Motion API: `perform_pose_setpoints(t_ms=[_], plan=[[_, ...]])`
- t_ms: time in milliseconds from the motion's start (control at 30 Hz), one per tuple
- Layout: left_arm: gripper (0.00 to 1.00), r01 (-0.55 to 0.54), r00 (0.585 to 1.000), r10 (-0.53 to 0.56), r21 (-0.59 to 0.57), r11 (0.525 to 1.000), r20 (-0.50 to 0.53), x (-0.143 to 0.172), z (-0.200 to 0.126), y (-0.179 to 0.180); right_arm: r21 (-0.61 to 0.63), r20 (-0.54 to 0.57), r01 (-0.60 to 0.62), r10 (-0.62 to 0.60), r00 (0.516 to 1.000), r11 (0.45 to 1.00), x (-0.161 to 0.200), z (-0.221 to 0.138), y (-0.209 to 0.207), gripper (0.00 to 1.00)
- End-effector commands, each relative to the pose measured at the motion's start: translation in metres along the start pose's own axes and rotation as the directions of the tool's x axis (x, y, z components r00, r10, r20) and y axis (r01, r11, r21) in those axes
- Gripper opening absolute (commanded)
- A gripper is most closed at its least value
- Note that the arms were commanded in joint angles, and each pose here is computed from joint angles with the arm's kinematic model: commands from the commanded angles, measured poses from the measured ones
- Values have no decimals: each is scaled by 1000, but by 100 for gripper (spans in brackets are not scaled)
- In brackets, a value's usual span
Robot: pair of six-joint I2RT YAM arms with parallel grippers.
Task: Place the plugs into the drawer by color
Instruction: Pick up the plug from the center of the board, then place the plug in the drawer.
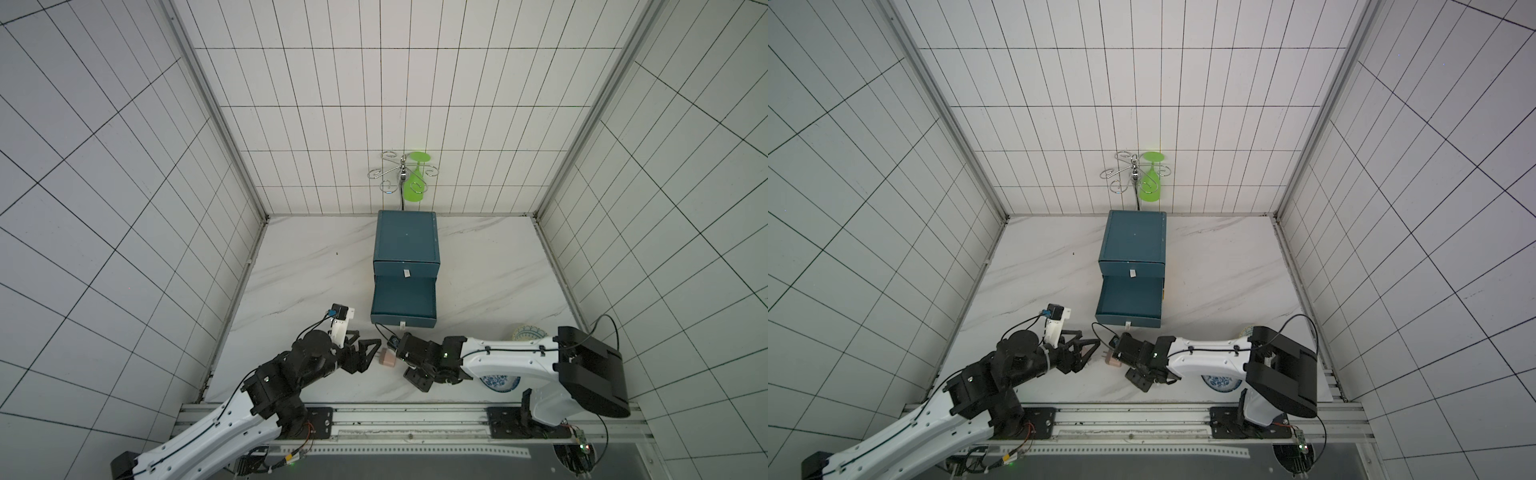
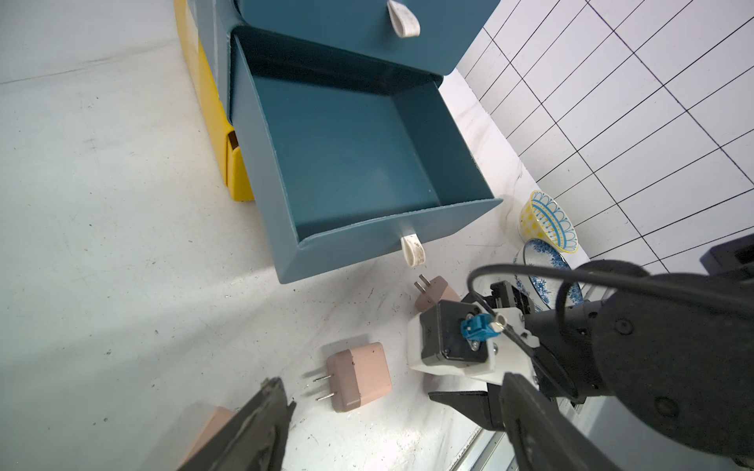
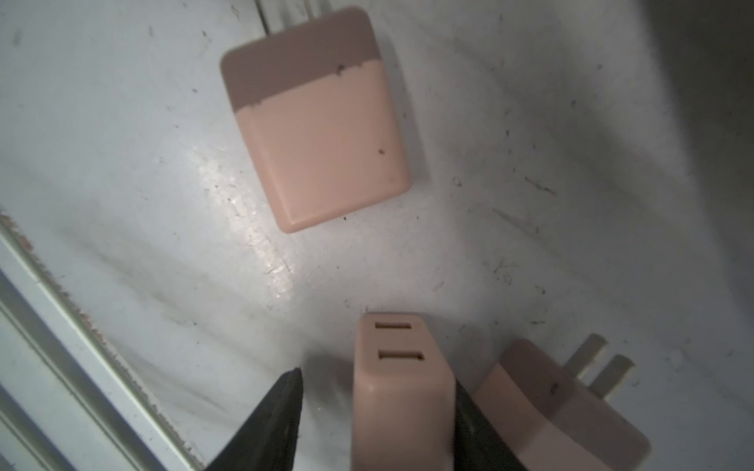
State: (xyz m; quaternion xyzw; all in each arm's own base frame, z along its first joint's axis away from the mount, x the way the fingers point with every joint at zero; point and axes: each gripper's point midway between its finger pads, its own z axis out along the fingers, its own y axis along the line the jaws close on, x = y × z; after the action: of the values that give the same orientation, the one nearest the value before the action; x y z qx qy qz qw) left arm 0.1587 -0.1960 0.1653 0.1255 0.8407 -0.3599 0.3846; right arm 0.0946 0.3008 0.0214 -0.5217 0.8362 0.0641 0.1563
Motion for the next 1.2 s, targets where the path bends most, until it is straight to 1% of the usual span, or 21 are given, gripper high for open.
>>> perform_pose_setpoints(t_ms=[0,67,167,233,300,367,433,500,567,600,667,733,833,900,1033,1167], plan=[[83,-19,1000,18,33,999,14,-5,-1,-7,32,12,-22,21,1000,999,-7,-6,-5,42],[83,-17,1000,17,34,999,16,-5,-1,-7,1,50,-19,19,999,1000,-15,-16,3,33],[83,-14,999,13,22,1000,33,-7,-3,-5,-64,124,-39,46,991,997,-29,-44,10,25],[83,-3,999,3,0,1000,45,-10,-4,-1,-108,190,-58,78,979,992,-39,-67,11,23],[83,32,997,-29,-38,999,75,-15,-5,6,-166,236,-101,139,962,981,-49,-92,7,21],[83,75,993,-67,-78,994,101,-20,-9,13,-262,286,-143,218,933,955,-63,-120,2,20],[83,112,989,-104,-78,991,108,-24,-10,12,-332,331,-169,282,901,928,-79,-147,-6,19],[83,131,986,-122,-71,989,115,-30,-12,8,-343,358,-202,327,875,917,-92,-168,-21,19],[81,127,984,-116,-70,989,136,-39,-11,5,-348,362,-280,404,840,895,-105,-177,-44,19],[80,122,984,-110,-75,990,143,-42,-9,6,-362,352,-312,439,827,878,-111,-176,-52,19],[75,123,984,-113,-66,990,141,-45,-1,5,-382,333,-357,487,808,853,-127,-171,-65,19],[72,131,985,-125,-41,991,121,-48,8,3,-353,325,-387,500,803,852,-139,-163,-74,20],[72,136,987,-132,-38,990,88,-51,18,5,-260,298,-436,501,812,861,-148,-145,-89,22],[72,150,987,-145,-63,987,70,-50,24,11,-210,280,-455,499,820,866,-151,-131,-96,22],[73,133,991,-130,-91,987,39,-43,37,19,-189,244,-454,489,837,871,-163,-108,-98,23],[73,130,991,-130,-80,988,-4,-36,49,19,-171,196,-454,482,854,874,-173,-82,-99,24]])
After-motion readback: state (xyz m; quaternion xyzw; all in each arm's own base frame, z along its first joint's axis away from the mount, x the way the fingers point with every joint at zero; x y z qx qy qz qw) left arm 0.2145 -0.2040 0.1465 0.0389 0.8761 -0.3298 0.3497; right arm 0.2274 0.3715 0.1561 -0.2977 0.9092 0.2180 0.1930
